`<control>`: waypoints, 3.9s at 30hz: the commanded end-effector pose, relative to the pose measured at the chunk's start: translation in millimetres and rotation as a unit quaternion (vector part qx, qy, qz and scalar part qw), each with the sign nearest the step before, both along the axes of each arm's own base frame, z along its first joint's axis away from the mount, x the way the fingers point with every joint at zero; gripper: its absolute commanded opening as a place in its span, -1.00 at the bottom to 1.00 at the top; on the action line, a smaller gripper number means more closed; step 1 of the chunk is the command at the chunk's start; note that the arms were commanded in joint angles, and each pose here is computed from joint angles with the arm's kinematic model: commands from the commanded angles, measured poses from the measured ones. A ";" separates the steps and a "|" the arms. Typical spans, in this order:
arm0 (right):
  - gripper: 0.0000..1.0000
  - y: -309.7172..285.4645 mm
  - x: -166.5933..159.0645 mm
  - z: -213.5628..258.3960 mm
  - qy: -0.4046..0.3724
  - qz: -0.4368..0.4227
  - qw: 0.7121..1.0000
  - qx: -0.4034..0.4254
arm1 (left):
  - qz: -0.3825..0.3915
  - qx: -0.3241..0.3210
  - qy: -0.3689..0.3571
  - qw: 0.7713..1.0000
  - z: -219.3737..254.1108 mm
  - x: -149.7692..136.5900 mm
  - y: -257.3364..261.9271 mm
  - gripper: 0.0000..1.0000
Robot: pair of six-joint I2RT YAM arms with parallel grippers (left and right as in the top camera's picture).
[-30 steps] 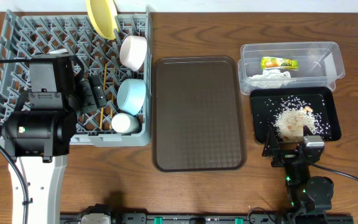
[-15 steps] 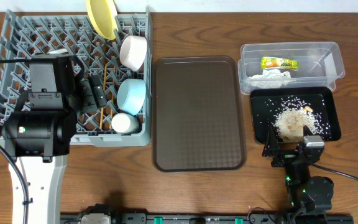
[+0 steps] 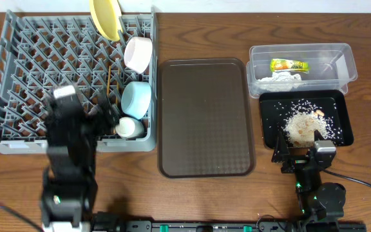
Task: Sort waste into correct bins and load items into the dishwasher
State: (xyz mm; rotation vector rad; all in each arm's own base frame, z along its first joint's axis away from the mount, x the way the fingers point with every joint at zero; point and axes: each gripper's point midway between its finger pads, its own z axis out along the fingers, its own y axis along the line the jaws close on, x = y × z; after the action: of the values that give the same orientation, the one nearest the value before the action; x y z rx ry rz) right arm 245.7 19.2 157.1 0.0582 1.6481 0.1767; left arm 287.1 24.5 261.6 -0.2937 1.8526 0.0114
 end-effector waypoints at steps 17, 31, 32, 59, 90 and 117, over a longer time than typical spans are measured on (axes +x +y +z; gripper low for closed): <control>0.98 3.0 -0.5 -0.7 0.000 0.007 1.000 -0.005 | 0.001 0.003 -0.119 0.993 -89.5 -42.6 1.7 0.93; 0.98 3.0 -0.5 -0.7 0.000 0.007 1.000 -0.005 | -0.007 0.040 -0.103 0.994 -109.0 -43.6 1.5 0.93; 0.99 3.0 -0.5 -0.7 0.000 0.007 1.000 -0.005 | -0.008 0.046 -0.102 0.994 -109.0 -43.6 1.5 0.93; 0.99 3.0 -0.5 -0.7 0.000 0.007 1.000 -0.005 | -0.021 0.063 -0.070 0.995 -123.2 -44.7 -0.9 0.93; 0.99 3.0 -0.5 -0.9 0.000 0.007 1.000 -0.005 | -0.021 0.063 -0.070 0.995 -123.2 -44.7 -0.9 0.93; 0.99 3.0 -0.5 -0.7 0.000 0.007 1.000 -0.005 | -0.021 0.063 -0.070 0.995 -123.2 -44.7 -0.9 0.93</control>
State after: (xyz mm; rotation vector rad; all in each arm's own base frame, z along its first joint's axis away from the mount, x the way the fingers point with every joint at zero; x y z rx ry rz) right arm 245.7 19.2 157.2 0.0582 1.6477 0.1767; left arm 243.7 22.3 155.3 -0.1736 1.6559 0.0527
